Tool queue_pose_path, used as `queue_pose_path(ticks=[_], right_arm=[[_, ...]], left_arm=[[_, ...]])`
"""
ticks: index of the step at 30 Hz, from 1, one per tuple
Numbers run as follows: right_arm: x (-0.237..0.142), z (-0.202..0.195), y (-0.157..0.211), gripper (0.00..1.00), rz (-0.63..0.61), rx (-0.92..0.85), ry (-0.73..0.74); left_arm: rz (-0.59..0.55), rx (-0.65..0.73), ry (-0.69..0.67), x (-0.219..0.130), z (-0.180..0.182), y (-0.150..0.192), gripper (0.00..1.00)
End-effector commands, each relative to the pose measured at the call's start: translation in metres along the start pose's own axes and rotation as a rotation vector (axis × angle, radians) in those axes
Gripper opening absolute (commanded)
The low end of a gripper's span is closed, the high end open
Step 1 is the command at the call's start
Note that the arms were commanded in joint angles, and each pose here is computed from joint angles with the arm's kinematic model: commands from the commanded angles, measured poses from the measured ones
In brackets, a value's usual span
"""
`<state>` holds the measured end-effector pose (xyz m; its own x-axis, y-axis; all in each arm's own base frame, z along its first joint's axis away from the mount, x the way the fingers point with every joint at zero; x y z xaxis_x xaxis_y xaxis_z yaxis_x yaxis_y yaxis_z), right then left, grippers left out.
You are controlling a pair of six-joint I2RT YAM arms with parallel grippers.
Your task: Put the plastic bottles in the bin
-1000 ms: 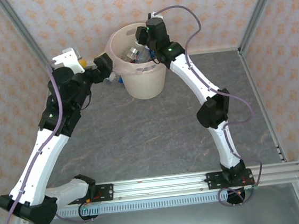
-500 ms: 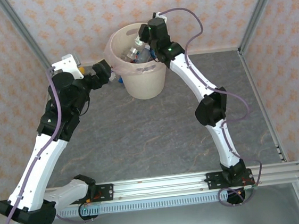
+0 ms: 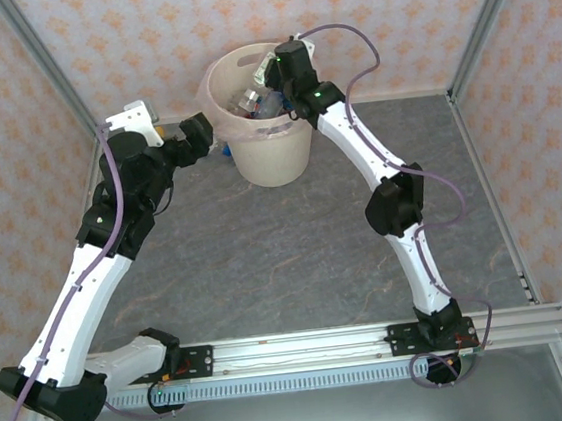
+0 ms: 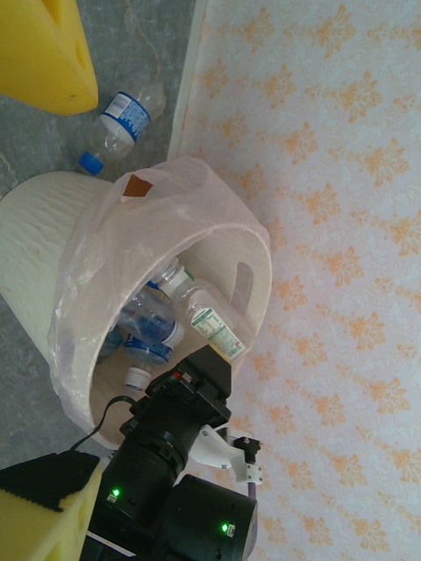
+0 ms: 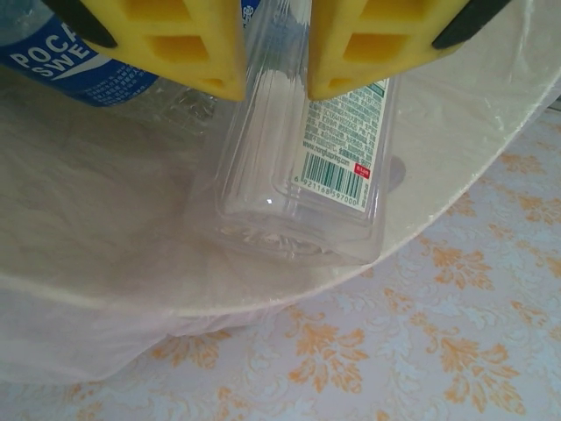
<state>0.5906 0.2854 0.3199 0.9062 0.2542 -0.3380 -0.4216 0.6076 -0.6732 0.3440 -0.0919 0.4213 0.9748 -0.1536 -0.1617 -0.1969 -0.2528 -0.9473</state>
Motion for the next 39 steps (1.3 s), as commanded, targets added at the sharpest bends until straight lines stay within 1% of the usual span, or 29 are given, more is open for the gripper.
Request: queue_pose_path(ticks=[1, 7, 10, 14, 17, 21, 24, 28, 31, 32, 34, 36, 39], right_arm=[[-0.038, 0.035, -0.040, 0.25, -0.066, 0.012, -0.099], [-0.053, 0.058, -0.055, 0.25, -0.093, 0.014, -0.191], [-0.059, 0.061, -0.062, 0.29, -0.115, 0.004, -0.195], [-0.058, 0.062, -0.068, 0.31, -0.153, -0.027, -0.197], [-0.047, 0.062, -0.067, 0.30, -0.175, -0.042, -0.211], [-0.023, 0.056, -0.061, 0.28, -0.179, -0.020, -0.242], [-0.008, 0.051, -0.055, 0.28, -0.185, -0.016, -0.249], [0.010, 0.034, -0.047, 0.28, -0.182, 0.007, -0.209], [0.012, 0.025, -0.041, 0.27, -0.146, 0.031, -0.171], [0.010, 0.023, -0.039, 0.27, -0.133, 0.039, -0.156], [0.002, 0.017, -0.039, 0.31, -0.112, 0.055, -0.105], [-0.008, 0.014, -0.039, 0.31, -0.104, 0.057, -0.061], [-0.024, 0.023, -0.043, 0.31, -0.108, 0.037, -0.062]], left_arm=[[0.011, 0.012, 0.009, 0.002, -0.001, 0.002, 0.99], [0.013, 0.027, 0.011, 0.011, -0.002, 0.003, 0.99], [0.033, 0.031, 0.021, 0.024, -0.007, 0.002, 0.99], [0.051, 0.030, 0.048, 0.037, -0.015, 0.001, 0.99], [0.054, 0.027, 0.056, 0.037, -0.017, 0.001, 0.99], [0.074, 0.026, 0.051, 0.036, -0.014, 0.007, 0.99], [0.087, 0.031, 0.031, 0.034, -0.010, 0.009, 0.99], [0.087, 0.034, 0.020, 0.027, -0.006, 0.008, 0.99], [0.084, 0.033, 0.017, 0.024, -0.005, 0.006, 0.99], [0.081, 0.032, 0.016, 0.024, -0.004, 0.006, 0.99], [0.075, 0.029, 0.015, 0.023, -0.004, 0.007, 0.99], [0.075, 0.026, 0.017, 0.024, -0.003, 0.009, 0.99], [0.082, 0.026, 0.021, 0.028, -0.004, 0.011, 0.99]])
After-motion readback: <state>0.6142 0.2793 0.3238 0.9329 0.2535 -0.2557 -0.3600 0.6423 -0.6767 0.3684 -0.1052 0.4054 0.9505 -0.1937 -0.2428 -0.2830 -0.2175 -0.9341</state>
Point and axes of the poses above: each hand's point on the last joint's axis, 136 mm out from that joint toward the fingers, its own x axis out along the fingers, its own z axis along the line the jaws close on, y = z × x, the point moved 1 cm from there along -x, back along the fingers, and after that the axes turned 9 degrees about x, right-handed, at the moved point
